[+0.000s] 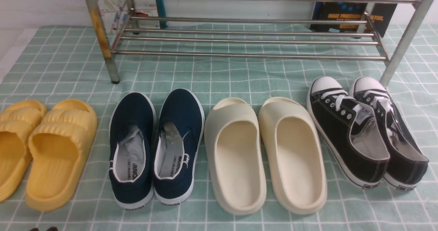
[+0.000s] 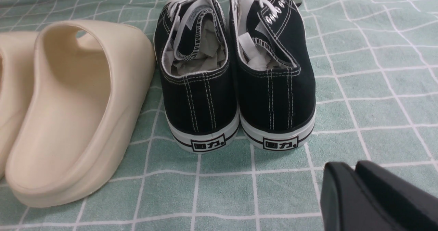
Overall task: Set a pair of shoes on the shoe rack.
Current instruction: Use the right arm to grab the shoe closest to it
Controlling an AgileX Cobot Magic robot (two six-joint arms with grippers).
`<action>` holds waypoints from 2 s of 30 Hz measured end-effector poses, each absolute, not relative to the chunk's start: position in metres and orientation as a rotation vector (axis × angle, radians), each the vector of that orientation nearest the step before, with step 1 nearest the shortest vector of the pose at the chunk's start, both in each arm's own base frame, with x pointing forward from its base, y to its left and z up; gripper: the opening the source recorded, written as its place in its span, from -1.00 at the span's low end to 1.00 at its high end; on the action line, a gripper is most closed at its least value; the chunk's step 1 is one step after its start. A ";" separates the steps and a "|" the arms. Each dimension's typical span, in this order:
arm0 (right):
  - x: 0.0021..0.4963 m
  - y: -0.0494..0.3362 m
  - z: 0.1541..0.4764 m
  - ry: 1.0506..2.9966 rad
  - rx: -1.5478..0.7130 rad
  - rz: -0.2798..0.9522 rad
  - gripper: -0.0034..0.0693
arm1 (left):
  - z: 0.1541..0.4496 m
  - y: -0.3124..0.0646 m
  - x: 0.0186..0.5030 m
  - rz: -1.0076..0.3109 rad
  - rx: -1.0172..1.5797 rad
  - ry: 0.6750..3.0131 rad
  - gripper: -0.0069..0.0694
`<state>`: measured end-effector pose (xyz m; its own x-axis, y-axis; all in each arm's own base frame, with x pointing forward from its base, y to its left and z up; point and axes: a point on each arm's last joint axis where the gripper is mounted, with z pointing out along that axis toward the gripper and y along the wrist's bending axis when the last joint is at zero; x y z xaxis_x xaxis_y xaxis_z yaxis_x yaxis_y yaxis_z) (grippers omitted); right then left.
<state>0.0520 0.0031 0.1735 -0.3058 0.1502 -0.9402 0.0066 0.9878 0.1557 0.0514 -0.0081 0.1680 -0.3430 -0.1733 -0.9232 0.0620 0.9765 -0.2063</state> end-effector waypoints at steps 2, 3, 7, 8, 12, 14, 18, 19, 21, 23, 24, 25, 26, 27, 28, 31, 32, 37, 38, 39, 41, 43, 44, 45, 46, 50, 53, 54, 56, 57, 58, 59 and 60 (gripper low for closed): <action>0.052 0.003 0.174 1.878 0.113 0.143 -0.66 | 0.168 -0.008 0.051 -0.241 -0.080 1.907 -0.19; 0.052 0.003 0.174 1.877 0.113 0.143 -0.65 | 0.168 -0.008 0.051 -0.241 -0.080 1.907 -0.19; 0.054 0.003 0.176 1.829 0.113 0.143 -0.64 | 0.168 -0.008 0.051 -0.241 -0.080 1.907 -0.19; 0.054 0.003 0.178 1.804 0.113 0.143 -0.63 | 0.168 -0.008 0.051 -0.241 -0.080 1.907 -0.19; 0.057 0.002 0.192 1.637 0.110 0.144 -0.62 | 0.168 -0.008 0.051 -0.241 -0.080 1.907 -0.19; 0.057 0.001 0.206 1.490 0.109 0.148 -0.62 | 0.168 -0.008 0.051 -0.241 -0.080 1.907 -0.19; 0.052 -0.001 0.229 1.223 0.164 0.232 -0.60 | 0.168 -0.008 0.051 -0.241 -0.080 1.907 -0.19; 0.050 -0.001 0.233 1.175 0.176 0.254 -0.60 | 0.168 -0.008 0.051 -0.241 -0.080 1.907 -0.19; 0.047 -0.002 0.240 1.081 0.195 0.300 -0.60 | 0.168 -0.008 0.051 -0.241 -0.080 1.907 -0.19; 0.045 -0.002 0.244 1.034 0.199 0.321 -0.60 | 0.168 -0.008 0.051 -0.241 -0.080 1.907 -0.19; 0.042 -0.001 0.253 1.003 0.182 0.327 -0.64 | 0.168 -0.008 0.051 -0.241 -0.080 1.907 -0.19; 0.041 0.000 0.261 0.994 0.165 0.319 -0.68 | 0.168 -0.008 0.051 -0.241 -0.080 1.907 -0.19; 0.041 0.001 0.263 1.003 0.153 0.310 -0.71 | 0.168 -0.008 0.051 -0.241 -0.080 1.907 -0.19; 0.040 0.002 0.282 1.012 0.120 0.285 -0.82 | 0.168 -0.008 0.051 -0.241 -0.080 1.907 -0.19; 0.041 0.003 0.296 1.034 0.094 0.257 -0.87 | 0.168 -0.008 0.051 -0.241 -0.080 1.907 -0.19; 0.050 0.004 0.338 1.155 0.039 0.153 -0.89 | 0.168 -0.008 0.051 -0.241 -0.080 1.907 -0.19; 0.053 0.004 0.340 1.178 0.033 0.139 -0.89 | 0.168 -0.008 0.051 -0.241 -0.080 1.907 -0.19; 0.101 -0.004 0.371 1.549 0.054 -0.018 -0.88 | 0.168 -0.008 0.051 -0.241 -0.080 1.907 -0.19; 0.128 -0.007 0.365 1.735 0.091 -0.045 -0.88 | 0.168 -0.008 0.051 -0.241 -0.080 1.907 -0.19; 0.139 -0.008 0.358 1.846 0.115 -0.056 -0.88 | 0.168 -0.008 0.051 -0.241 -0.080 1.907 -0.19; 0.165 -0.007 0.341 2.074 0.135 -0.050 -0.87 | 0.168 -0.008 0.051 -0.241 -0.080 1.907 -0.19; 0.184 0.001 0.328 2.238 0.113 -0.010 -0.86 | 0.168 -0.008 0.051 -0.241 -0.080 1.907 -0.19; 0.199 0.011 0.316 2.363 0.055 0.043 -0.84 | 0.168 -0.008 0.051 -0.241 -0.080 1.907 -0.19; 0.202 0.013 0.317 2.373 0.045 0.052 -0.83 | 0.168 -0.008 0.051 -0.241 -0.080 1.907 -0.19; 0.218 0.029 0.306 2.473 -0.051 0.120 -0.76 | 0.168 -0.008 0.051 -0.241 -0.080 1.907 -0.19; 0.258 0.064 0.287 2.591 -0.263 0.205 -0.37 | 0.168 -0.008 0.051 -0.241 -0.080 1.907 -0.19; 0.285 0.079 0.266 2.663 -0.333 0.199 -0.01 | 0.168 -0.008 0.051 -0.241 -0.080 1.907 -0.19; 0.287 0.079 0.266 2.664 -0.335 0.198 0.04 | 0.168 -0.008 0.051 -0.241 -0.080 1.907 -0.19; 0.309 0.086 0.239 2.746 -0.356 0.186 0.33 | 0.168 -0.008 0.051 -0.241 -0.080 1.907 -0.19; 0.314 0.088 0.232 2.766 -0.360 0.180 0.38 | 0.168 -0.008 0.051 -0.241 -0.080 1.907 -0.19; 0.319 0.089 0.221 2.796 -0.368 0.171 0.40 | 0.168 -0.008 0.051 -0.241 -0.080 1.907 -0.19; 0.320 0.089 0.219 2.803 -0.368 0.170 0.40 | 0.168 -0.008 0.051 -0.241 -0.080 1.907 -0.19; 0.326 0.090 0.202 2.850 -0.379 0.154 0.34 | 0.168 -0.008 0.051 -0.241 -0.080 1.907 -0.19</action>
<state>0.3259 0.0900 0.2021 -0.9316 -0.2423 -0.2711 -0.2702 0.9603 0.0700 0.0514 -0.0081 0.1680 -0.3430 -0.1733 -0.9232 0.0620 0.9765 -0.2063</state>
